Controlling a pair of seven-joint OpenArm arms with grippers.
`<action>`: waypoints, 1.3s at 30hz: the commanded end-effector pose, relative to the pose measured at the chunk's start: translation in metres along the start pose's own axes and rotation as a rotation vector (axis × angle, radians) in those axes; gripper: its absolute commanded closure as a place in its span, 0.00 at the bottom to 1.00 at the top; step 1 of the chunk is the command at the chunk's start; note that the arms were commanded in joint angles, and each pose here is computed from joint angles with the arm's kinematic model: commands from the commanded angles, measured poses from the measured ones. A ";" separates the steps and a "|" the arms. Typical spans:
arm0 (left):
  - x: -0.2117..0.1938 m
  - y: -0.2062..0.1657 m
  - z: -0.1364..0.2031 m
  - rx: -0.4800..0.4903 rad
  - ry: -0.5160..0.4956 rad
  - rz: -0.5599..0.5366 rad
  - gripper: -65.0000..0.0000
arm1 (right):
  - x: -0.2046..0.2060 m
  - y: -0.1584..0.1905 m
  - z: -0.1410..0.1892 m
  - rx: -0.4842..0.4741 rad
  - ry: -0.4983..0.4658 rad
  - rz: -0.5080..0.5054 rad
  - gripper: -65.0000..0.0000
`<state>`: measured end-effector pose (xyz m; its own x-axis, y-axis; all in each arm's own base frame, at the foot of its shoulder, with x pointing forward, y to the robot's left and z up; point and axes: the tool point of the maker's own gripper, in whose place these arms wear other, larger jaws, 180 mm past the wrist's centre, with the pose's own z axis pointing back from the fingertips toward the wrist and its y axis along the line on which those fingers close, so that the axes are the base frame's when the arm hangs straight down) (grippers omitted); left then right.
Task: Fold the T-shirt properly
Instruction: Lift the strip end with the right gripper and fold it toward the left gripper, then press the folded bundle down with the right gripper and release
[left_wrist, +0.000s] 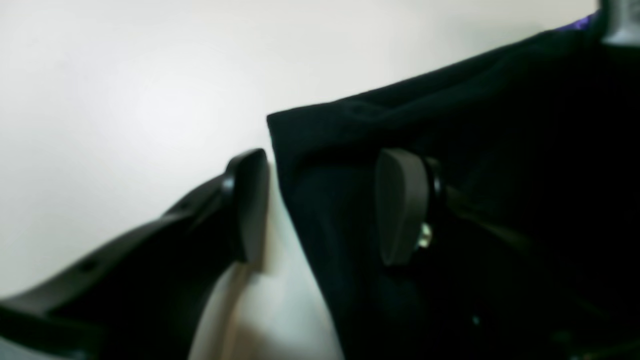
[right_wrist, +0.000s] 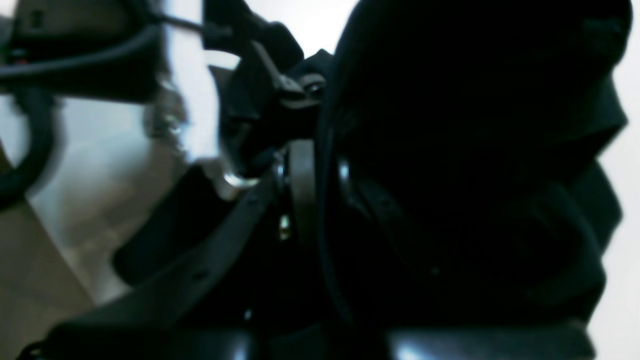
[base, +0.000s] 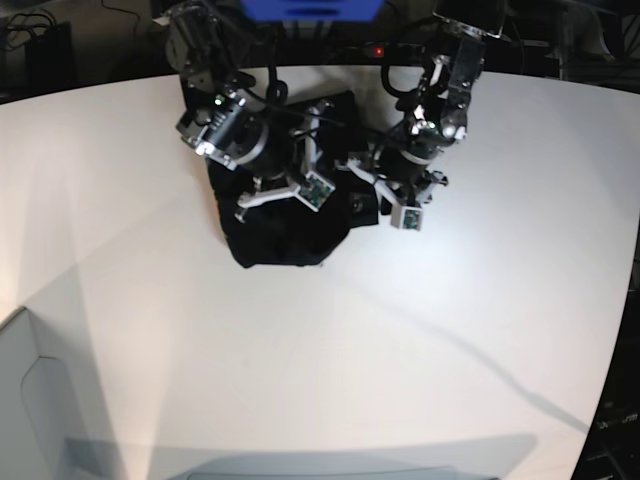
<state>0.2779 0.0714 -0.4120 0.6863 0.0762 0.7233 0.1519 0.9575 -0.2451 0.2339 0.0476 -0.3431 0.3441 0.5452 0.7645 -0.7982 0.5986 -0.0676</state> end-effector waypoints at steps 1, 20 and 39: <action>0.003 0.000 0.001 0.000 -0.004 -0.004 0.48 | 0.012 -0.002 -0.002 0.005 -0.045 -0.002 1.00; 0.028 0.047 0.061 0.138 -0.139 0.081 0.48 | 0.007 -0.002 -0.017 0.034 -0.020 -0.007 1.00; -0.015 0.029 0.028 0.101 -0.018 0.150 0.48 | 0.053 0.038 -0.010 0.102 -0.134 0.052 1.00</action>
<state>0.2514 0.1064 -0.4134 0.6804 0.2250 0.6974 -0.0263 0.9586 -0.2835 0.2241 0.0952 -0.3271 0.2627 0.5389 0.8004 -0.8595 0.5076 -0.0596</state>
